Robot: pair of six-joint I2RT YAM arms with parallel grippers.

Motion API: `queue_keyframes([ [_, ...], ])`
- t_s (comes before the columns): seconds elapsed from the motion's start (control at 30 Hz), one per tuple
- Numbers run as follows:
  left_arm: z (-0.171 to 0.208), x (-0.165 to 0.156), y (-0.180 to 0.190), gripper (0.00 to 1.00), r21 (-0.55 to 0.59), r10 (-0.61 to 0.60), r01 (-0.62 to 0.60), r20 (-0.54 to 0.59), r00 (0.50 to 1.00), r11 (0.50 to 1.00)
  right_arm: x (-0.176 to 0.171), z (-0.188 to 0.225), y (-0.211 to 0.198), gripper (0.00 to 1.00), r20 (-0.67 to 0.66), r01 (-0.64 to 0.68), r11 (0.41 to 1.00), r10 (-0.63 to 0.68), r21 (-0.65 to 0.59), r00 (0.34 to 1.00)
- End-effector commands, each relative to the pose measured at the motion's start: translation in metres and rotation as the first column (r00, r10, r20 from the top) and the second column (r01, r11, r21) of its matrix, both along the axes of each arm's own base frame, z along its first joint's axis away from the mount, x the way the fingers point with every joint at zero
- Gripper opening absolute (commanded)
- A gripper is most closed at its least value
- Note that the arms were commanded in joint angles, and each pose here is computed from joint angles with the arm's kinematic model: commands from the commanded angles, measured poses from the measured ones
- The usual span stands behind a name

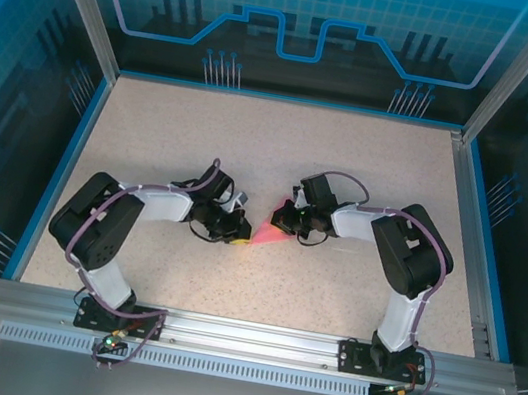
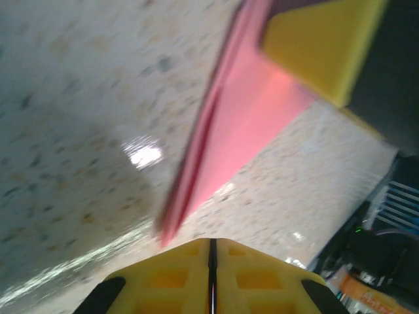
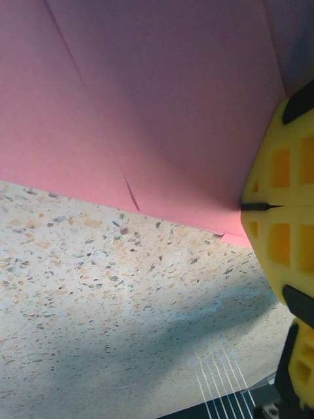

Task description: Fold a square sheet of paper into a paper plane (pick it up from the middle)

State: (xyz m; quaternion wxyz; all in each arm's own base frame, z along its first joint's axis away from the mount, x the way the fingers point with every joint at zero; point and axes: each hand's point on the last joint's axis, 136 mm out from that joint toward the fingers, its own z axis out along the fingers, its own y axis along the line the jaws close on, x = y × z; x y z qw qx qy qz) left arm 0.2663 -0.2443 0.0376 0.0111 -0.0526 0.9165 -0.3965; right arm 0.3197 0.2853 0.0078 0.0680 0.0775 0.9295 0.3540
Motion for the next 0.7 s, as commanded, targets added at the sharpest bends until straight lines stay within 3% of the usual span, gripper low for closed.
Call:
queue_keyframes([
  [0.0, 0.015, 0.016, -0.014, 0.1, -0.09, 0.031, -0.028, 0.027, 0.999, 0.996, -0.04, -0.07, -0.049, 0.02, -0.177, 0.023, 0.968, -0.069, -0.25, 0.982],
  [0.37, -0.025, 0.008, -0.013, 0.08, -0.011, 0.008, -0.009, -0.059, 0.998, 1.0, -0.034, -0.06, -0.042, 0.02, -0.155, 0.017, 0.976, -0.052, -0.219, 0.986],
  [0.67, -0.05, -0.007, 0.01, 0.01, 0.144, 0.016, 0.0, -0.107, 0.994, 0.99, -0.021, 0.01, -0.002, 0.03, 0.051, -0.105, 0.989, 0.111, -0.1, 0.993],
])
